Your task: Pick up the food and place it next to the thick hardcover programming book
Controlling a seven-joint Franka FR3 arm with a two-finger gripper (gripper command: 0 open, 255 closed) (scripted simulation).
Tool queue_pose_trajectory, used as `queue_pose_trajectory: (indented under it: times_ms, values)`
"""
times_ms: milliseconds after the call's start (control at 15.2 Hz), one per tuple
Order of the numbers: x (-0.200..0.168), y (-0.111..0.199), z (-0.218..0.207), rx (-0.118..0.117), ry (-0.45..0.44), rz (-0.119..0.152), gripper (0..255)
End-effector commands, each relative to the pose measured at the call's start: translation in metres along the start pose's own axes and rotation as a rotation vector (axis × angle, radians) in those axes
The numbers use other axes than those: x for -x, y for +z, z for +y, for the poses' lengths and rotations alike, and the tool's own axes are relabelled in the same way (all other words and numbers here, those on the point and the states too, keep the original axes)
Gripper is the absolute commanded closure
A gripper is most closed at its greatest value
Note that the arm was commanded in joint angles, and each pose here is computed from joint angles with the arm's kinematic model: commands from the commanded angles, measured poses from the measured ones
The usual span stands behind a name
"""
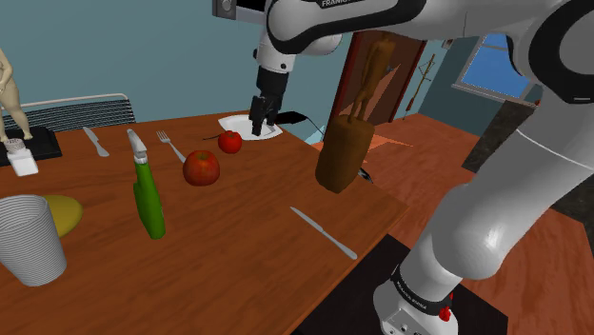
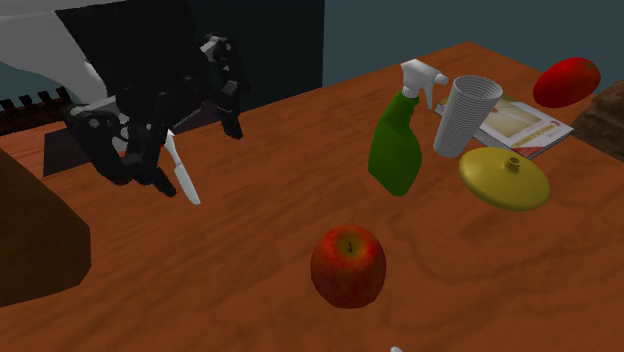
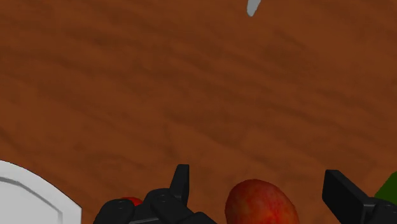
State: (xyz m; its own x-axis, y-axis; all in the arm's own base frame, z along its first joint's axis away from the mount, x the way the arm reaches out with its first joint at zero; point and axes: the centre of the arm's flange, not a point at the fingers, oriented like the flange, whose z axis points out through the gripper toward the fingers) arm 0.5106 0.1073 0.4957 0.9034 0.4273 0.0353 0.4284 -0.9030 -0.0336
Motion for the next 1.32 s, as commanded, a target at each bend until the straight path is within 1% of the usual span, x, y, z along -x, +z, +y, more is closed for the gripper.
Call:
queue_pose_trajectory:
  times_ms: [0, 330, 726, 1254]
  values:
    - [-0.027, 0.011, -0.006, 0.004, -0.069, -0.001, 0]
    - [-0.087, 0.036, -0.023, 0.013, -0.235, -0.006, 0]
    - [-0.151, 0.066, -0.054, 0.024, -0.428, -0.011, 0]
    - [-0.150, 0.106, -0.054, 0.024, -0.428, -0.010, 0]
